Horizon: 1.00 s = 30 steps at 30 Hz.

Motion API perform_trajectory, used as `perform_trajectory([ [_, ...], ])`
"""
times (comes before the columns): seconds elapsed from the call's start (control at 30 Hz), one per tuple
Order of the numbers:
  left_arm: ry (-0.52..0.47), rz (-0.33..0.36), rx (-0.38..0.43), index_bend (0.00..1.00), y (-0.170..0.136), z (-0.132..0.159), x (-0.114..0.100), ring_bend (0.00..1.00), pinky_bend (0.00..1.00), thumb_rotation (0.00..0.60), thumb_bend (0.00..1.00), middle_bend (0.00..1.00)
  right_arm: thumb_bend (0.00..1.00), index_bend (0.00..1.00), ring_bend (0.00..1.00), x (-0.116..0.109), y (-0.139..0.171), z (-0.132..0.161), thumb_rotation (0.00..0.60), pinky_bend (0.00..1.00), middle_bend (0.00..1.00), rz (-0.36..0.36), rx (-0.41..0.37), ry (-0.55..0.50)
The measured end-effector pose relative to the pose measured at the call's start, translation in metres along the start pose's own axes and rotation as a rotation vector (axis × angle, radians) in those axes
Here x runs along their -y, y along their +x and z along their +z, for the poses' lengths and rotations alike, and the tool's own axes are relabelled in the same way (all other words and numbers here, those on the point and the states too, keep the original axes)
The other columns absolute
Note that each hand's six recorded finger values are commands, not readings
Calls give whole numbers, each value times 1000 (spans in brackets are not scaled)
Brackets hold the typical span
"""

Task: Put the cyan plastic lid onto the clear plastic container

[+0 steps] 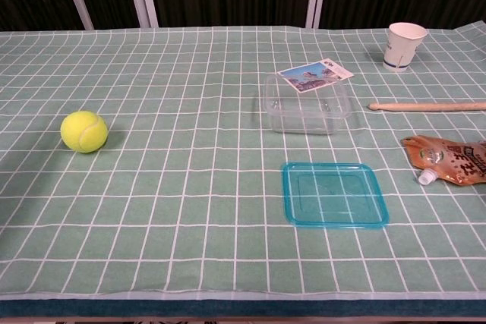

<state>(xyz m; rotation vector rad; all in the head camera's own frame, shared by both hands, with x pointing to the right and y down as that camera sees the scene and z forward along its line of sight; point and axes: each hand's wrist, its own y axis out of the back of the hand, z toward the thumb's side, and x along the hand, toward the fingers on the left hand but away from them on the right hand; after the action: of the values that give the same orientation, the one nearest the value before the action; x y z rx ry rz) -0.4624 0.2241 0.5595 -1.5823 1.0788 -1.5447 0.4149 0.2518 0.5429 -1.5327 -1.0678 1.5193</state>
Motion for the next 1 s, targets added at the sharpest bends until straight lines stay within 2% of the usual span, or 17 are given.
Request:
perform_trajectory([
  [0.33, -10, 20, 25, 87, -5, 3, -3, 0, 0, 600, 545, 0, 188, 0, 0, 0, -6, -4, 600, 0, 0, -19, 2, -39],
  [0.8, -10, 49, 7, 87, -8, 0, -5, 0, 0, 600, 545, 0, 188, 0, 0, 3, -9, -4, 600, 0, 0, -26, 11, -64],
  [1.0, -14, 47, -8, 88, -8, -2, -5, 0, 0, 600, 546, 0, 163, 0, 0, 5, -7, -1, 600, 0, 0, -5, 14, -67],
])
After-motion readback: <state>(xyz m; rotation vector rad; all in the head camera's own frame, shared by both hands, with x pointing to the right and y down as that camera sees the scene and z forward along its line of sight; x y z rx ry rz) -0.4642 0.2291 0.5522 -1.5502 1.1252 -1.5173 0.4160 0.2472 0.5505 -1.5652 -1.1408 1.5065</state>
